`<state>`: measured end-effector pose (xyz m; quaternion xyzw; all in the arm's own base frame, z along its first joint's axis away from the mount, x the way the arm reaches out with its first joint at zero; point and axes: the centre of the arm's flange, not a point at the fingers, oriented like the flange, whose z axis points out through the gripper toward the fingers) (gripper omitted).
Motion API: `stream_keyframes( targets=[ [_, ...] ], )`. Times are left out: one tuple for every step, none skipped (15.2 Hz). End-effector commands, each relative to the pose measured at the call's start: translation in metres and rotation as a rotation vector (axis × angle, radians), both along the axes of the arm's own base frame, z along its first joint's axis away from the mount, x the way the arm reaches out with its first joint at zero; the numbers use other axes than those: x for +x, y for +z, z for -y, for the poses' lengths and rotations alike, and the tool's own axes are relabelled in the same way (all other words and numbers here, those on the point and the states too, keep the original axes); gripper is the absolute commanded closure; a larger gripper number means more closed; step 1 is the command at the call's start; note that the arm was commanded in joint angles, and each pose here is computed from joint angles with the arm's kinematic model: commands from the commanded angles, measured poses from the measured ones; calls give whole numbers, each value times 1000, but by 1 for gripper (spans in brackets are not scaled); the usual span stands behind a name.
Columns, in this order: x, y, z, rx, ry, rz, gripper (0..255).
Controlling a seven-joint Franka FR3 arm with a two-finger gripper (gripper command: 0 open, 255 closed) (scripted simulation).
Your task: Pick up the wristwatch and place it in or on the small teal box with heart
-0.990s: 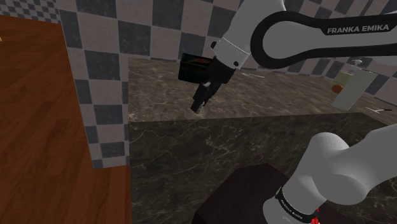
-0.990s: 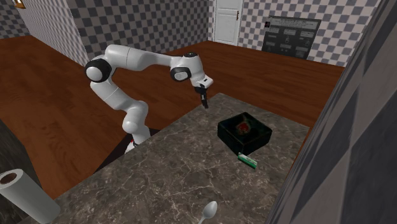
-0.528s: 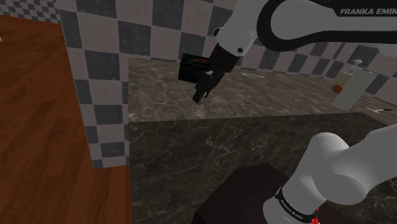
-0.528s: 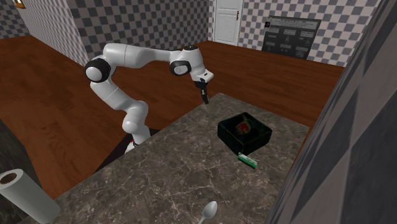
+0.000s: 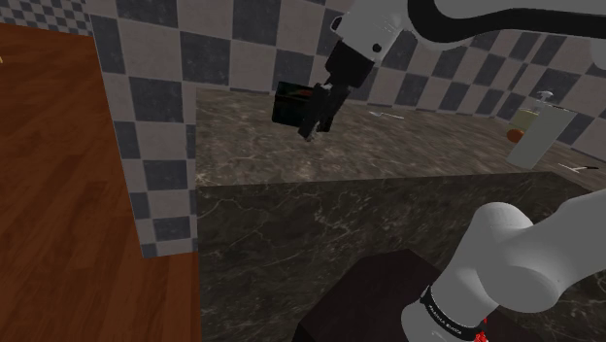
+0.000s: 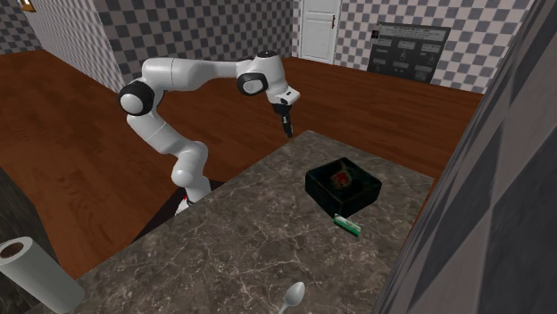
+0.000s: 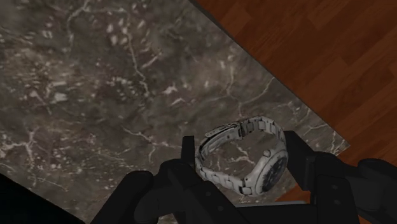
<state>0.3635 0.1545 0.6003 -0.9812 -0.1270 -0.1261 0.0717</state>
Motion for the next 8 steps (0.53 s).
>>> stream_keyframes(
  targets=[
    [0, 11, 0, 0, 0, 0, 255],
    [0, 16, 0, 0, 0, 0, 255],
    [0, 21, 0, 0, 0, 0, 255],
    [0, 26, 0, 0, 0, 0, 255],
    [0, 32, 0, 0, 0, 0, 255],
    [0, 37, 0, 0, 0, 0, 255],
    [0, 42, 0, 0, 0, 0, 255],
    [0, 48, 0, 0, 0, 0, 255]
  ],
)
